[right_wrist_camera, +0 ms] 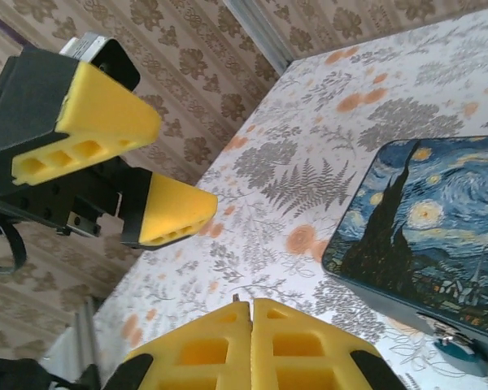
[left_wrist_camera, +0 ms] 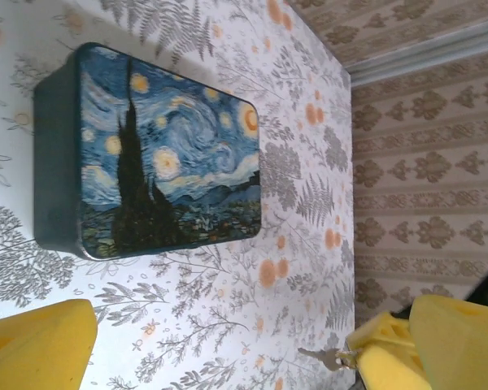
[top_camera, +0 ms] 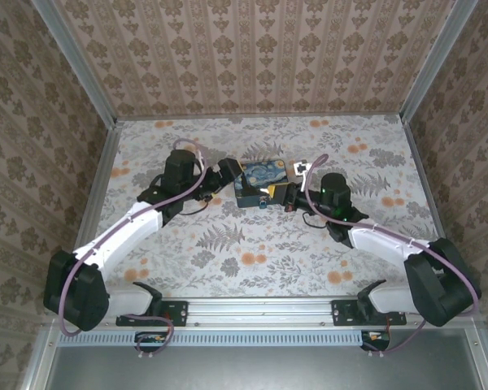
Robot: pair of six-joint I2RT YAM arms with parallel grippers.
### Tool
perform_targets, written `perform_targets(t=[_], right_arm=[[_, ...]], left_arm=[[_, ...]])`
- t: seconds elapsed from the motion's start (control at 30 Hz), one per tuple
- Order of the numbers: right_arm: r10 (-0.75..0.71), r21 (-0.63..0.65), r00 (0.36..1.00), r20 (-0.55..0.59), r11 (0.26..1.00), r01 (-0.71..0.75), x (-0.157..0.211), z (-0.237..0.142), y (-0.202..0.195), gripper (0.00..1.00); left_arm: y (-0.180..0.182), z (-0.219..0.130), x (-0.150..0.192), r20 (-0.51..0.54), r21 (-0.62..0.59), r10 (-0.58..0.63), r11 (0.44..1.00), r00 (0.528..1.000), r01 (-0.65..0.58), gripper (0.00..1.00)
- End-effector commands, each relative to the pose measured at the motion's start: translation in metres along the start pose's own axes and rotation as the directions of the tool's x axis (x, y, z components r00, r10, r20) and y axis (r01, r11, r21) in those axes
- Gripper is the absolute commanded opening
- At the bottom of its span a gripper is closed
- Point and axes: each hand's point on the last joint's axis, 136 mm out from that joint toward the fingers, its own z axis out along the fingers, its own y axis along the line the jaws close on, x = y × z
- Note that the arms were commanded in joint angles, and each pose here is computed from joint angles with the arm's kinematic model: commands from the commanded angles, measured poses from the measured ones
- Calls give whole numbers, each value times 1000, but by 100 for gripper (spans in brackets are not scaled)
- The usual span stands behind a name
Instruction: Unlock the padlock with the key
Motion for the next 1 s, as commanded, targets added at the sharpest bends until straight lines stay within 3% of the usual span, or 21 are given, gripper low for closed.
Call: perform_targets(t=[0.0,0.2,0.47,0.77,0.97], right_arm=[[-187,128,981,46,975,180,-16,-3,-1,0],[-362,251,931,53,907,339,-22,-2,6,0],[-516,281,855,47,828,485,-25,9,30,0],[-571,242,821,17,799,551,-17,26,48,0],[-595,241,804,5,781,576,-14,32,53,0]], left_arm=[[-5,-4,-10,23,-19,-104,994,994,104,100],[-6,11,4,-67,-13,-292,956,954,292,99],[3,21,24,-52,-61,-446,895,894,443,87],[-10,23,26,-36,-47,-477,878,878,475,65],[-15,24,30,-43,-48,-472,881,880,470,55]])
